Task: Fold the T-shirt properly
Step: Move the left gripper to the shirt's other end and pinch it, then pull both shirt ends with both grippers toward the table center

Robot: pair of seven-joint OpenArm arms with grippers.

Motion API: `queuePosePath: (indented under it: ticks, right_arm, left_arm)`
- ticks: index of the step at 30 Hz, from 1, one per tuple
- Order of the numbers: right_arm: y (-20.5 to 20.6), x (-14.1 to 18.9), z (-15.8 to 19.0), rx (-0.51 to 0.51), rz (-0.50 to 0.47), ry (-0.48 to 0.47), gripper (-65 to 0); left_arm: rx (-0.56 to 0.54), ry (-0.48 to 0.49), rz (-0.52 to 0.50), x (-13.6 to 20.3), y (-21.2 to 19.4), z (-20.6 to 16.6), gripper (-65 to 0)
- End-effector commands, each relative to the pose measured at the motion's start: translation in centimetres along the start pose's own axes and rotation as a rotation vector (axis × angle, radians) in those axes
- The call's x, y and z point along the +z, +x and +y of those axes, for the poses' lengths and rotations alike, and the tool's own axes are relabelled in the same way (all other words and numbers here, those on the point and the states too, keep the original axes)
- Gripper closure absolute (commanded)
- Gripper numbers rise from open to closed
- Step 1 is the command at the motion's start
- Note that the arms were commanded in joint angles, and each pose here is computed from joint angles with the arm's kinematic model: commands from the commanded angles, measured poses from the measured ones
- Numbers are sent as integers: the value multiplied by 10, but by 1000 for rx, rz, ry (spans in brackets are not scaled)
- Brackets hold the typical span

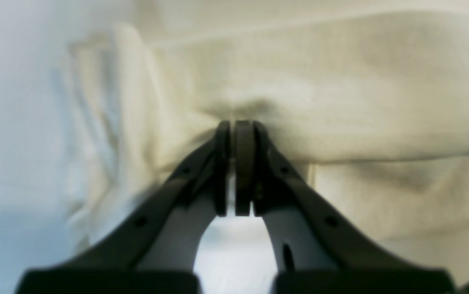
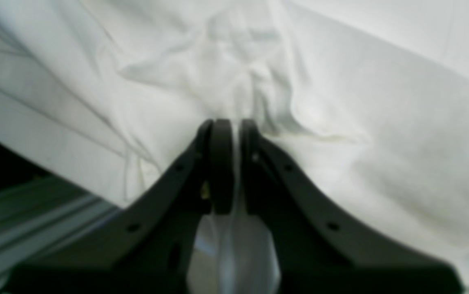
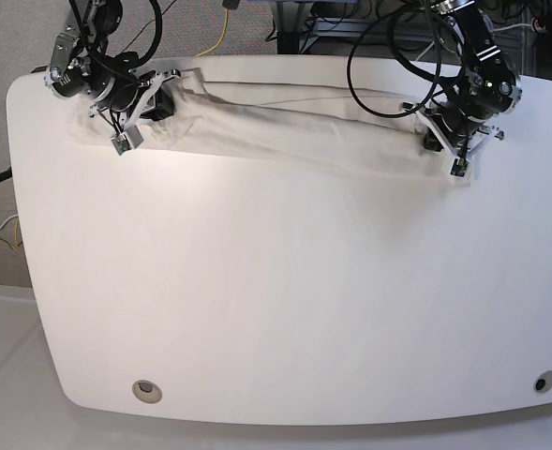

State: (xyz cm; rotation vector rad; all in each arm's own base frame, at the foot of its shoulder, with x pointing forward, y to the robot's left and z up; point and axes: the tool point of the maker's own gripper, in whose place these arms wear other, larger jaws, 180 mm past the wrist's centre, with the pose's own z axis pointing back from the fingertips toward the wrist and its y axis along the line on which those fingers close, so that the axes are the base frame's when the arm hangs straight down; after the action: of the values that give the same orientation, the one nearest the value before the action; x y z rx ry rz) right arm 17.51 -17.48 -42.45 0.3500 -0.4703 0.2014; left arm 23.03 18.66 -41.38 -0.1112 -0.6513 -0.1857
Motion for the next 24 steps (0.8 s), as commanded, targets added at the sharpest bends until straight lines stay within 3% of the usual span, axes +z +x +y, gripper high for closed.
queuePosePath:
  ticks: [1, 11, 24]
  right_arm:
    - [-14, -3, -6, -9, 52, -9, -54]
    - [-11, -11, -15, -23, 41, -12, -55]
    - [34, -26, -13, 102, 24, -45, -54]
  left_arm:
    - [19, -27, 21, -10, -12, -3, -14]
    - [108, -93, -13, -36, -35, -9, -14]
    - [88, -87, -27, -41, -25, 3, -14]
